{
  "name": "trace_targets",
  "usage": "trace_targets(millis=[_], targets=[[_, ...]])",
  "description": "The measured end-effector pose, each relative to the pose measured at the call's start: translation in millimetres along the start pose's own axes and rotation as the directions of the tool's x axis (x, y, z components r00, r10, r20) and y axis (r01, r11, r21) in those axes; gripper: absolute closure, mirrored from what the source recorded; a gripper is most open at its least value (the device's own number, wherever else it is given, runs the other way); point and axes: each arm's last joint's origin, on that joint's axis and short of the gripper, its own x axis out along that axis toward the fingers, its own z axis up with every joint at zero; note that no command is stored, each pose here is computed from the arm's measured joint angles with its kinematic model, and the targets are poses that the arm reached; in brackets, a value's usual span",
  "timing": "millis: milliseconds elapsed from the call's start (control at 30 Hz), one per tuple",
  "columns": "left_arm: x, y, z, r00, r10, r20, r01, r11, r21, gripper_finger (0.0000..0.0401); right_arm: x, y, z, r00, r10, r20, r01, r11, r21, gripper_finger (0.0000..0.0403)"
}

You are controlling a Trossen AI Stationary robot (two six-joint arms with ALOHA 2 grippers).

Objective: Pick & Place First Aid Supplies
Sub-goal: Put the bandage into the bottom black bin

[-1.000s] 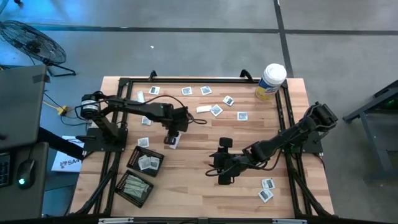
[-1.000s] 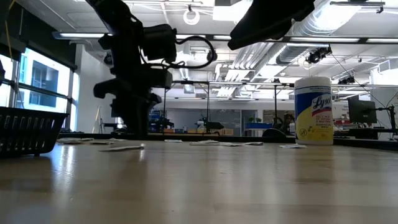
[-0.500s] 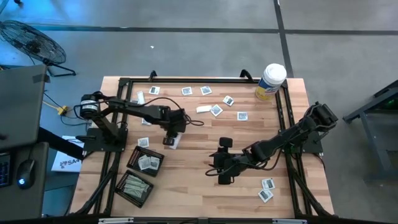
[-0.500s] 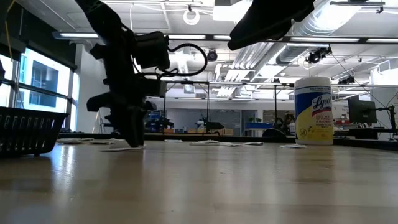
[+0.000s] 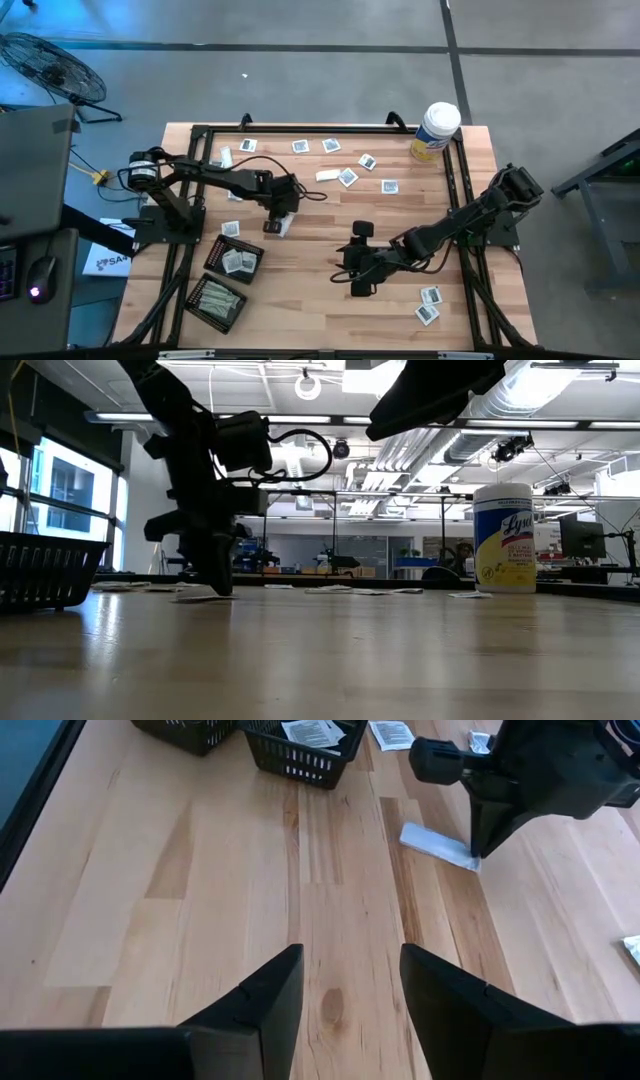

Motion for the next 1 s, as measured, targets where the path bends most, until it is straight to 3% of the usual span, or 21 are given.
trace_targets(millis=[133, 367, 467, 700, 800, 1000], targets=[[0, 0, 0, 1.000, 0.027, -0.008, -0.027, 1.000, -0.013, 0.0390, 0, 0, 0, 1.000, 0.000, 0.000, 0.000, 1.000, 0.000, 0.0241], [-15, -3, 1, 0.988, 0.097, -0.118, -0.115, 0.981, -0.157, 0.0399, 0, 0, 0, 1.000, 0.000, 0.000, 0.000, 1.000, -0.001, 0.0242], [-35, -8, 7, 0.984, 0.091, -0.150, -0.125, 0.965, -0.231, 0.0400, 0, 0, 0, 1.000, 0.000, -0.001, 0.000, 1.000, 0.000, 0.0240], [-96, -32, 18, 0.964, 0.118, -0.237, -0.210, 0.887, -0.412, 0.0401, 0, 0, 0, 1.000, -0.002, 0.000, 0.002, 1.000, -0.001, 0.0241], [-125, -50, 19, 0.964, 0.128, -0.233, -0.232, 0.832, -0.504, 0.0401, 0, 0, 0, 1.000, -0.003, 0.000, 0.003, 1.000, -0.006, 0.0241], [-165, -94, -1, 0.960, 0.206, -0.189, -0.278, 0.641, -0.716, 0.0401, 0, 0, 0, 1.000, 0.005, -0.002, -0.006, 0.999, -0.032, 0.0240]])
